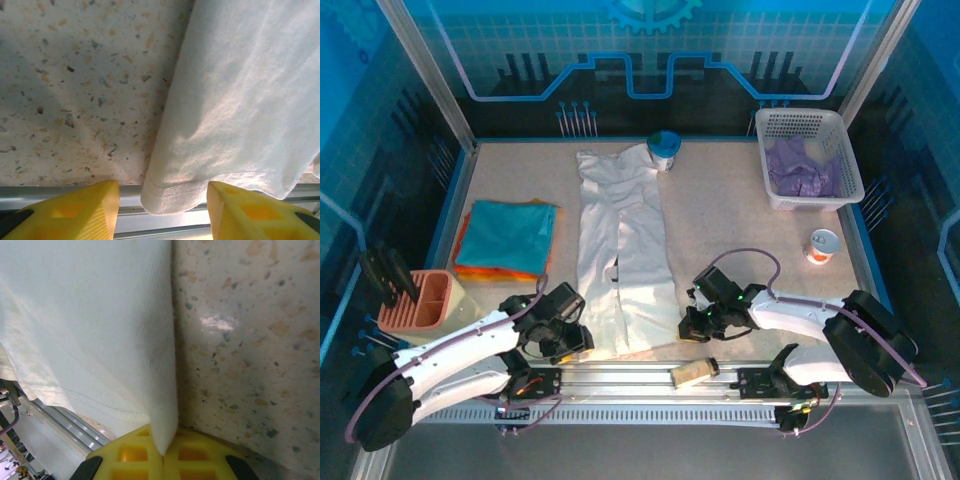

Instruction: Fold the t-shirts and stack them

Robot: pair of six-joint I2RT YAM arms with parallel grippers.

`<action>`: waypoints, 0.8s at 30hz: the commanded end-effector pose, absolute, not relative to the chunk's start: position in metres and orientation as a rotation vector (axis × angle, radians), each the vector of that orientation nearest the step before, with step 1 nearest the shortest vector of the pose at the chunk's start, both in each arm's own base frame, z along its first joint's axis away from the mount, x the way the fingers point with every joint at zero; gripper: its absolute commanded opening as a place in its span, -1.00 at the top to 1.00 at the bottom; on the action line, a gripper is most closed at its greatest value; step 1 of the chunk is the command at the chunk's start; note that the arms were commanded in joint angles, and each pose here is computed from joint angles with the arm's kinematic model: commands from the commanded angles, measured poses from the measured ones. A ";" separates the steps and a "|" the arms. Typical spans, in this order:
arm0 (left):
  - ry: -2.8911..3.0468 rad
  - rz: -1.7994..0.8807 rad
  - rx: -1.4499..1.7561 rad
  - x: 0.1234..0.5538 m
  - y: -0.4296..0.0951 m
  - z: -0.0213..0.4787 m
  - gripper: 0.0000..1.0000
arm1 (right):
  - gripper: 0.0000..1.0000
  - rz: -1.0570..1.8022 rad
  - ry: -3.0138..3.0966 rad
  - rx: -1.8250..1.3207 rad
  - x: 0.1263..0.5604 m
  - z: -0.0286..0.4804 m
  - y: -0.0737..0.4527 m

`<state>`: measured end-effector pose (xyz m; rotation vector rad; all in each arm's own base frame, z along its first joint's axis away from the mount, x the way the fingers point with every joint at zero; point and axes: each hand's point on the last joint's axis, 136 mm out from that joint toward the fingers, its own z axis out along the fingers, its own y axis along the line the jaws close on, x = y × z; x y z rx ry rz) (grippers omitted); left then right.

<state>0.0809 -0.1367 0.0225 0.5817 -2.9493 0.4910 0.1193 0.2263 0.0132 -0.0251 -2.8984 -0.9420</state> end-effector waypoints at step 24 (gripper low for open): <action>-3.046 0.662 0.604 0.102 -0.164 0.039 0.92 | 1.00 -0.944 -2.898 -0.147 0.099 0.027 0.212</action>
